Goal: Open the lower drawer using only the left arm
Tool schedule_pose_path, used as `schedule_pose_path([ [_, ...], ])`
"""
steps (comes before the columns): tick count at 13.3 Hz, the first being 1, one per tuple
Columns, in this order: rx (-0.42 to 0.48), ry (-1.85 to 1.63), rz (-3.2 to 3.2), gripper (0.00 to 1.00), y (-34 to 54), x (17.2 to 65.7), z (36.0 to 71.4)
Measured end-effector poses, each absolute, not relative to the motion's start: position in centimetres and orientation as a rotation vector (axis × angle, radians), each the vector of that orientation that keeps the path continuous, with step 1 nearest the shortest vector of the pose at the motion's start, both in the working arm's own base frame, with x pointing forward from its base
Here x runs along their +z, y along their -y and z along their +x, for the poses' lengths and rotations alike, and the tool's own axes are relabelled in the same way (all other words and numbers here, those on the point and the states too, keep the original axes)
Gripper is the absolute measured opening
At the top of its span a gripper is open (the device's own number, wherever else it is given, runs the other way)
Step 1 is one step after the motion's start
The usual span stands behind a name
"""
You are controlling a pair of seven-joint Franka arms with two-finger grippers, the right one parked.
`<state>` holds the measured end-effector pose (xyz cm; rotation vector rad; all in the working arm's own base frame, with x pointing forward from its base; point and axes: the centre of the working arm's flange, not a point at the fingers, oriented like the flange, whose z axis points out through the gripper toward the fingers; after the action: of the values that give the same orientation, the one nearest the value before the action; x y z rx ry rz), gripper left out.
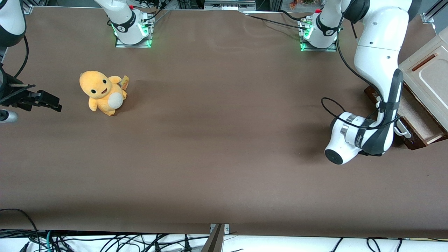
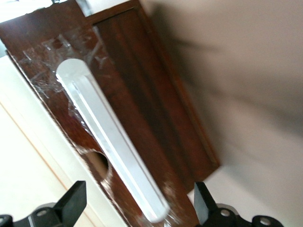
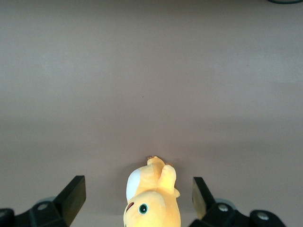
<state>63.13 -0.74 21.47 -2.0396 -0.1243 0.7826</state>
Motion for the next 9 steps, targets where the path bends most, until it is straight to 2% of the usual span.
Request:
schedule_pose_path([
  [5,0.755,0.314,-2.435,1.00,4.3,28.9,66.9],
  [9,0.718,0.512,-2.745,1.00,1.1,37.0,68.8],
])
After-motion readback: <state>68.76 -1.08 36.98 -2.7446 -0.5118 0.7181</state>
